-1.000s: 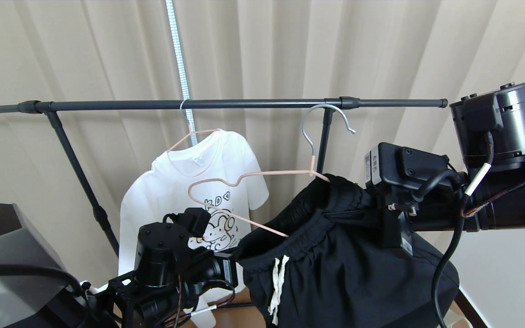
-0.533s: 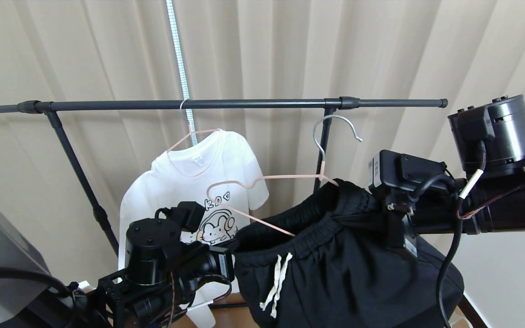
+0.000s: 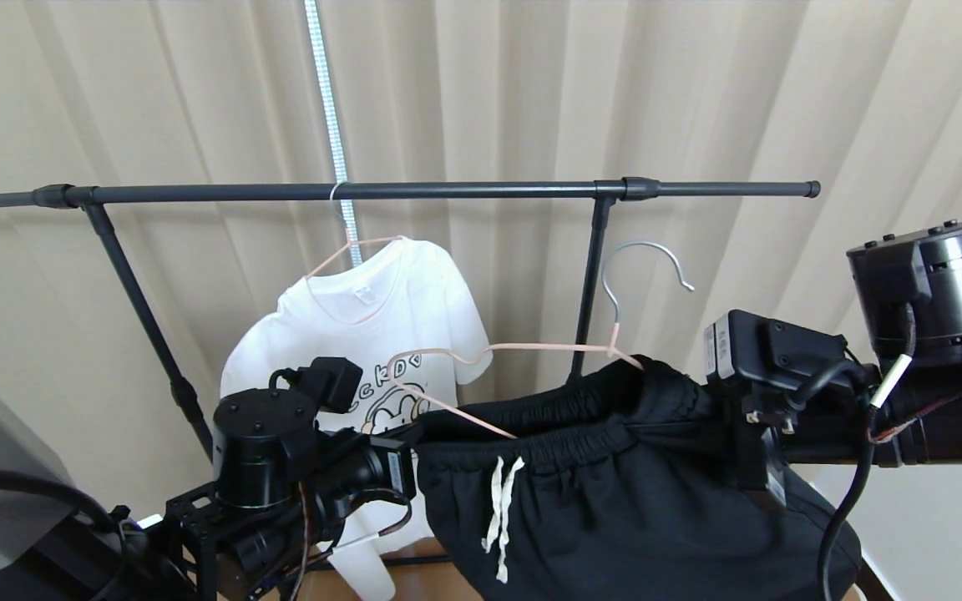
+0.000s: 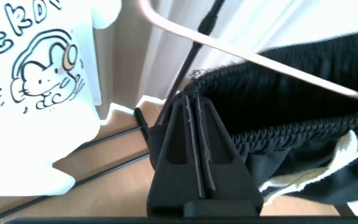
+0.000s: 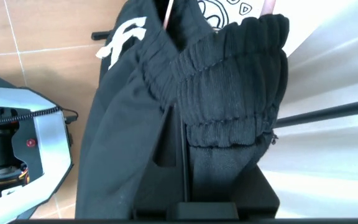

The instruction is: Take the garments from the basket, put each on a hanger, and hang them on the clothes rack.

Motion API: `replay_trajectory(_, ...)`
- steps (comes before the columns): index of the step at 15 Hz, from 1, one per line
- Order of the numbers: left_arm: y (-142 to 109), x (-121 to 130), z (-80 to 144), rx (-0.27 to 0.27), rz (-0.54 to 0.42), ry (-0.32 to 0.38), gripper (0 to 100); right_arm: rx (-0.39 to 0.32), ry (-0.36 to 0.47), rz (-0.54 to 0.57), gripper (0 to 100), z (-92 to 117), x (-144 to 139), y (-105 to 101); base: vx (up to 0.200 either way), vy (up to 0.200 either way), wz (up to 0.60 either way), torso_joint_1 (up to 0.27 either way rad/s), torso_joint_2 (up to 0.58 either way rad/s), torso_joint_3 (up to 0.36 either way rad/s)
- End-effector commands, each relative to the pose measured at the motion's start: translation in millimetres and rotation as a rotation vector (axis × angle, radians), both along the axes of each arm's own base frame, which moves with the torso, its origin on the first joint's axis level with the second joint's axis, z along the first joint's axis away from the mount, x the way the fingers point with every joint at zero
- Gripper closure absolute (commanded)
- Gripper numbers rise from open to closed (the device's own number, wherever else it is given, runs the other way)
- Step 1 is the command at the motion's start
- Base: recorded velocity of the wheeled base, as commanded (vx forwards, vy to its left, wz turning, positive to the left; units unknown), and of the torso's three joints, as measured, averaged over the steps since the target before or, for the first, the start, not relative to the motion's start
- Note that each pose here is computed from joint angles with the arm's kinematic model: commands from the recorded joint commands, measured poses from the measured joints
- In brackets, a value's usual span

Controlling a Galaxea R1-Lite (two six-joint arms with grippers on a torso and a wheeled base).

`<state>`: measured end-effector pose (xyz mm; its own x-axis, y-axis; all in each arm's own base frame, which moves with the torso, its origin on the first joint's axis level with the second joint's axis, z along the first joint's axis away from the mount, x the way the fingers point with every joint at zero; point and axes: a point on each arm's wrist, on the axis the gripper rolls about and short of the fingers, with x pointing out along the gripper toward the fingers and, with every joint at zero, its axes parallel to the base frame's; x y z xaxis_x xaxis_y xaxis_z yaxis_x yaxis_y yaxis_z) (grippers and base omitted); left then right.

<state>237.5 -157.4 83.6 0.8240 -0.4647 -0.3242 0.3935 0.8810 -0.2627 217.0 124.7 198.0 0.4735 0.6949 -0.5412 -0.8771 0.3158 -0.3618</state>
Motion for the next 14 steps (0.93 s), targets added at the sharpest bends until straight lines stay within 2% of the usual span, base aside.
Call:
replay_trajectory(1,3,2,0,0.013,0.014,-0.009,100,0.004,0.002,-0.010,100,-17,-8,-8,0.000,0.000,0.00,0.000,0.00,0.000)
replay_trajectory(2,3,2,0,0.014,0.014,-0.009,100,0.006,0.001,-0.009,100,-17,-8,-8,0.000,0.000,0.00,0.000,0.00,0.000)
replay_trajectory(3,5,3,1,0.022,0.032,-0.016,100,0.016,-0.015,-0.004,100,-28,-5,-6,0.000,0.000,0.00,0.000,0.00,0.000)
replay_trajectory(8,15,13,3,0.027,0.077,-0.033,100,0.003,-0.002,-0.033,100,-35,-6,-15,0.000,0.000,0.00,0.000,0.00,0.000)
replay_trajectory(14,19,13,8,0.019,0.088,-0.046,100,-0.019,0.020,-0.033,100,-42,-7,-15,0.000,0.000,0.00,0.000,0.00,0.000)
